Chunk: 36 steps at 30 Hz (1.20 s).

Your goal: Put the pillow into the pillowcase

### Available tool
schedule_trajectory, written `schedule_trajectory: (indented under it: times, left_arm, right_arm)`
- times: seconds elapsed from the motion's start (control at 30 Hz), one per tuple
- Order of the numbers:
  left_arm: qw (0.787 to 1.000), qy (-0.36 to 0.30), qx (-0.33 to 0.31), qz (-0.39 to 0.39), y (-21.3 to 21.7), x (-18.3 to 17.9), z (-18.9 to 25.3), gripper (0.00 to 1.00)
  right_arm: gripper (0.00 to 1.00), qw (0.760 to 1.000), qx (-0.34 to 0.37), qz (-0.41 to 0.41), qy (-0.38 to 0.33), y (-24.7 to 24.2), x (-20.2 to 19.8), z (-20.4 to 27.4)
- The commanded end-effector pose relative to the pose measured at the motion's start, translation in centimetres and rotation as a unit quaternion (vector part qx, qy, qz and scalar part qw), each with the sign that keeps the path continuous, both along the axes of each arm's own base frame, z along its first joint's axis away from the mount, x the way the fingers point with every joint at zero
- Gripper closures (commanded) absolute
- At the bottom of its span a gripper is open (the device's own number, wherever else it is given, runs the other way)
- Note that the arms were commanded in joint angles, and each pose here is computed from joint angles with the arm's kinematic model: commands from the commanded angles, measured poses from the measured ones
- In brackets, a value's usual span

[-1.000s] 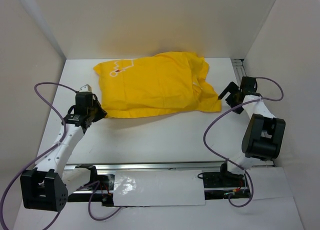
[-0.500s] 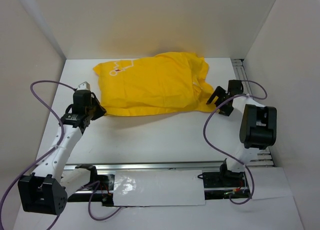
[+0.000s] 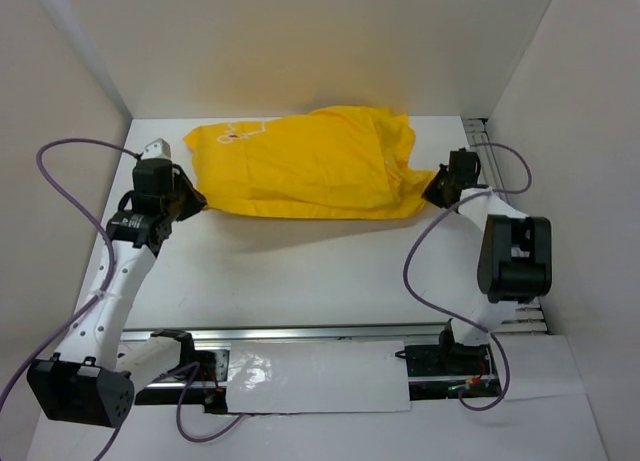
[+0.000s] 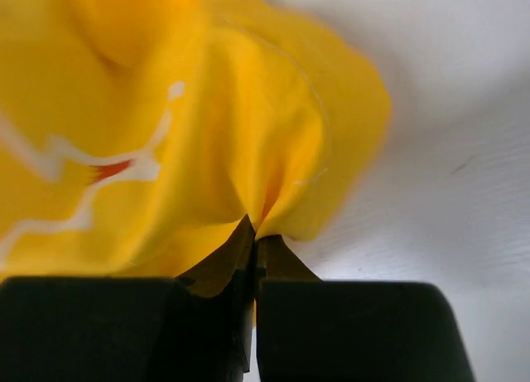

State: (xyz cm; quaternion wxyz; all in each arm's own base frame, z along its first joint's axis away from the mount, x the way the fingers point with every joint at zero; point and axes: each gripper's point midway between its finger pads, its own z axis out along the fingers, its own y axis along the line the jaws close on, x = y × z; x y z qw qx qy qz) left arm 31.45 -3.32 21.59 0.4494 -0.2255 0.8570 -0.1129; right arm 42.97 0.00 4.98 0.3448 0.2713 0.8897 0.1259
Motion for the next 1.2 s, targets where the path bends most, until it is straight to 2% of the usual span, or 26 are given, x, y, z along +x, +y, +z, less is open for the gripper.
schedule_trajectory:
  times: [0.0, 0.03, 0.1, 0.13, 0.17, 0.23, 0.27, 0.3, 0.37, 0.4, 0.43, 0.47, 0.5, 0.57, 0.63, 0.67, 0.73, 0.87, 0.97, 1.0, 1.03, 1.07, 1.1, 1.13, 1.17]
  left_arm:
    - [0.993, -0.114, 0.034, 0.026, 1.6, 1.8, 9.6, 1.0]
    - [0.986, -0.154, 0.05, 0.04, 2.4, 1.7, 13.6, 1.0]
    - [0.979, -0.184, 0.065, 0.054, 3.2, 0.8, 17.5, 1.0]
    - [0.969, -0.228, 0.069, 0.06, 3.5, -0.1, 22.1, 1.0]
    - [0.963, -0.247, 0.088, 0.067, 4.2, -0.9, 24.3, 1.0]
    - [0.954, -0.268, 0.106, 0.078, 4.9, -2.5, 27.5, 1.0]
    - [0.941, -0.306, 0.114, 0.089, 5.5, -4.2, 31.3, 1.0]
    - [0.935, -0.314, 0.122, 0.11, 6.3, -5.0, 32.6, 1.0]
    - [0.918, -0.353, 0.131, 0.125, 7.1, -8.0, 36.6, 1.0]
    - [0.911, -0.363, 0.143, 0.134, 7.6, -9.1, 37.7, 1.0]
    - [0.905, -0.374, 0.146, 0.141, 7.9, -10.1, 38.6, 1.0]
    - [0.9, -0.383, 0.145, 0.149, 8.2, -11.1, 39.4, 1.0]
    - [0.892, -0.399, 0.146, 0.157, 8.5, -12.4, 40.6, 1.0]
    - [0.881, -0.422, 0.145, 0.161, 8.7, -15.0, 41.6, 1.0]
    - [0.879, -0.425, 0.138, 0.168, 9.0, -16.0, 41.3, 1.0]
    - [0.879, -0.424, 0.139, 0.168, 9.0, -16.6, 40.9, 1.0]
    - [0.883, -0.42, 0.135, 0.163, 8.8, -16.6, 40.1, 1.0]
    - [0.901, -0.386, 0.118, 0.156, 8.2, -13.6, 37.1, 1.0]
    - [0.931, -0.319, 0.107, 0.139, 7.2, -8.5, 31.8, 1.0]
    - [0.945, -0.278, 0.1, 0.138, 6.8, -5.8, 28.2, 1.0]
    - [0.956, -0.246, 0.104, 0.124, 6.3, -3.4, 25.7, 1.0]
    - [0.963, -0.222, 0.098, 0.118, 5.8, -1.6, 23.5, 1.0]
    - [0.972, -0.185, 0.097, 0.104, 5.2, 0.2, 20.2, 1.0]
    - [0.978, -0.175, 0.082, 0.075, 3.9, 1.8, 19.0, 1.0]
    - [0.984, -0.144, 0.081, 0.06, 3.3, 3.8, 16.7, 1.0]
  right_arm:
    - [1.0, 0.972, -0.089, -0.042, -0.216, -2.8, 3.0, 17.3]
    - [1.0, 0.961, -0.12, -0.063, -0.242, -4.1, 2.7, 20.4]
    - [1.0, 0.935, -0.15, -0.094, -0.307, -5.3, 1.6, 28.6]
    - [1.0, 0.922, -0.171, -0.122, -0.325, -6.7, 0.8, 31.4]
    - [1.0, 0.904, -0.188, -0.136, -0.36, -7.3, 0.0, 35.7]
    - [1.0, 0.876, -0.207, -0.161, -0.405, -8.1, -2.1, 41.1]
    - [1.0, 0.863, -0.231, -0.177, -0.412, -8.9, -3.2, 43.0]
    - [1.0, 0.842, -0.238, -0.191, -0.445, -9.2, -4.6, 46.9]
    - [1.0, 0.822, -0.259, -0.211, -0.462, -9.8, -7.1, 50.7]
    - [1.0, 0.798, -0.278, -0.213, -0.49, -9.8, -9.4, 54.8]
    - [1.0, 0.787, -0.288, -0.222, -0.498, -10.0, -10.9, 56.5]
    - [1.0, 0.788, -0.302, -0.229, -0.485, -10.5, -11.6, 56.9]
    - [1.0, 0.77, -0.318, -0.239, -0.498, -10.7, -13.9, 59.6]
    - [1.0, 0.763, -0.338, -0.258, -0.486, -11.4, -16.2, 60.5]
    - [1.0, 0.758, -0.354, -0.268, -0.477, -11.8, -17.8, 60.3]
    - [1.0, 0.75, -0.358, -0.271, -0.486, -11.7, -19.9, 60.7]
    - [1.0, 0.763, -0.363, -0.263, -0.466, -11.7, -19.9, 58.8]
    - [1.0, 0.819, -0.339, -0.17, -0.431, -9.3, -15.5, 53.4]
    - [1.0, 0.872, -0.308, -0.12, -0.361, -8.6, -8.3, 45.1]
    - [1.0, 0.885, -0.289, -0.075, -0.357, -7.2, -6.1, 42.7]
    - [1.0, 0.906, -0.27, -0.041, -0.324, -6.3, -3.7, 37.7]
    - [0.93, 0.913, -0.258, -0.012, -0.317, -5.6, -0.3, 34.6]
    - [0.7, 0.922, -0.235, 0.034, -0.307, -4.1, 1.8, 31.8]
    - [0.39, 0.925, -0.231, 0.041, -0.299, -4.1, 3.7, 31.1]
    - [0.0, 0.932, -0.228, 0.046, -0.277, -4.3, 5.4, 30.0]
